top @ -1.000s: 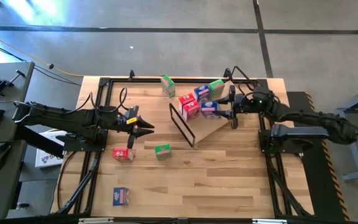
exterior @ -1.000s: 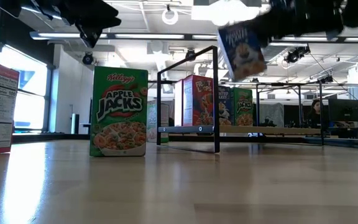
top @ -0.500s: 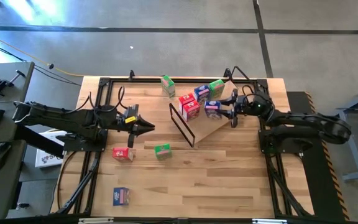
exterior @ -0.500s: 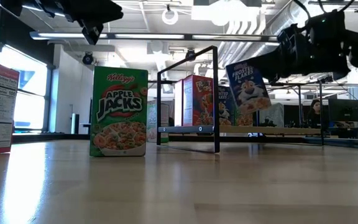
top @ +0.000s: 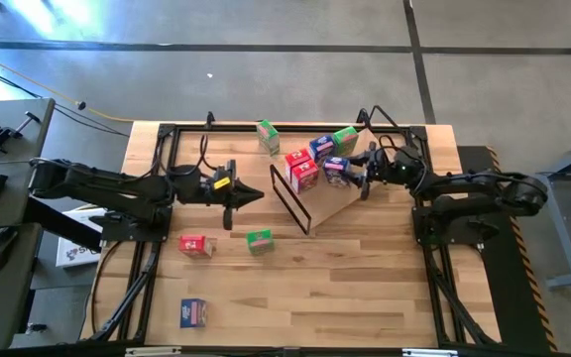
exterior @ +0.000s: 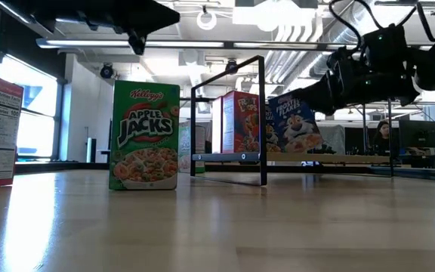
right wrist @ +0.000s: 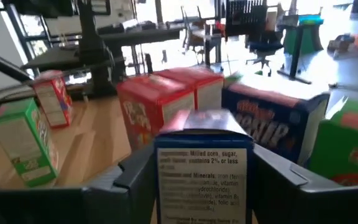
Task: Stack cereal on shelf
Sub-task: Put the top blue cereal box on the shelf aligned with the other blue cereal box
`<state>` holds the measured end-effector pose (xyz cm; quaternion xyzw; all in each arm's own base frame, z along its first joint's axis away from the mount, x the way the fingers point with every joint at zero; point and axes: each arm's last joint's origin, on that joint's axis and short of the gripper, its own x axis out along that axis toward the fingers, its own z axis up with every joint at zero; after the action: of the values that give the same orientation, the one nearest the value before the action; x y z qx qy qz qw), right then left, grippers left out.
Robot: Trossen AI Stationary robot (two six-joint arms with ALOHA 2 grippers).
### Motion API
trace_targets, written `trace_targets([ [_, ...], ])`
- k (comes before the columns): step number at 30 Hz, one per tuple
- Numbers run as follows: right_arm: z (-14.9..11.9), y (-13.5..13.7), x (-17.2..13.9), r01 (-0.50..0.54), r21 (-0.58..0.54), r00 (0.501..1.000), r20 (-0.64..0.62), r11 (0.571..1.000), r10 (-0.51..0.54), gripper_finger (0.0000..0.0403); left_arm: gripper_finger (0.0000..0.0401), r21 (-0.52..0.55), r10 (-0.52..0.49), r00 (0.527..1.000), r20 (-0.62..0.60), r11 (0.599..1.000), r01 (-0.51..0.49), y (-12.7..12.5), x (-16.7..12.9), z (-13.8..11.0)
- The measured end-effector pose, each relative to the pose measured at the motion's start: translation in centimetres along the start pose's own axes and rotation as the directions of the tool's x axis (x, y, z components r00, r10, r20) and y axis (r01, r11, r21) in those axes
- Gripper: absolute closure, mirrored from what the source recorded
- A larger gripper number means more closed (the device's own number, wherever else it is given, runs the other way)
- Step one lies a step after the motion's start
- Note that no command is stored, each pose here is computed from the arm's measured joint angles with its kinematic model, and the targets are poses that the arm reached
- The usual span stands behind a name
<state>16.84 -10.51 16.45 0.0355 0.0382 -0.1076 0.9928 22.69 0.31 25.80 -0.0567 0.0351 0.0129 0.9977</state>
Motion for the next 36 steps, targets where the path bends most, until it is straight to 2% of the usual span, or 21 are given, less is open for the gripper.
trace_targets([
  [8,0.0,-0.1,0.0,0.014,0.021,1.0,-0.005,1.0,-0.014,0.0155,0.0401,-0.043,-0.017,1.0,-0.02,0.999,0.016,1.3,1.1,-0.7],
  [12,0.2,-0.1,-0.1,0.056,0.017,0.998,0.006,0.998,-0.056,0.0152,0.0401,-0.044,-0.024,1.0,-0.018,0.999,0.023,1.3,1.1,-0.7],
  [18,1.6,0.2,-0.8,0.054,-0.006,0.995,0.088,0.999,-0.053,0.0151,0.0401,-0.039,-0.021,1.0,-0.022,0.999,0.02,1.4,1.1,-0.7],
  [24,3.4,1.6,-2.3,-0.022,0.001,0.987,0.156,1.0,0.022,0.0155,0.0401,-0.036,0.001,0.999,-0.042,0.999,-0.003,1.9,1.3,-1.0],
  [27,4.1,2.4,-2.8,-0.048,0.063,0.998,0.039,0.997,0.046,0.0182,0.0401,-0.037,0.006,0.998,-0.063,0.999,-0.008,2.4,1.4,-1.4],
  [30,5.5,3.4,-3.5,0.037,0.077,0.984,-0.178,0.996,-0.023,0.0234,0.0401,-0.047,-0.008,0.998,-0.069,0.999,0.004,3.0,1.6,-1.5],
  [33,7.2,4.5,-4.5,0.151,0.03,0.923,-0.363,0.988,-0.13,0.0301,0.0401,-0.056,0.008,0.996,-0.094,0.998,-0.013,3.7,2.1,-2.2],
  [36,7.1,5.0,-4.8,0.246,0.009,0.859,-0.465,0.969,-0.214,0.0366,0.0401,-0.062,0.014,0.995,-0.101,0.998,-0.02,4.5,2.7,-2.7],
])
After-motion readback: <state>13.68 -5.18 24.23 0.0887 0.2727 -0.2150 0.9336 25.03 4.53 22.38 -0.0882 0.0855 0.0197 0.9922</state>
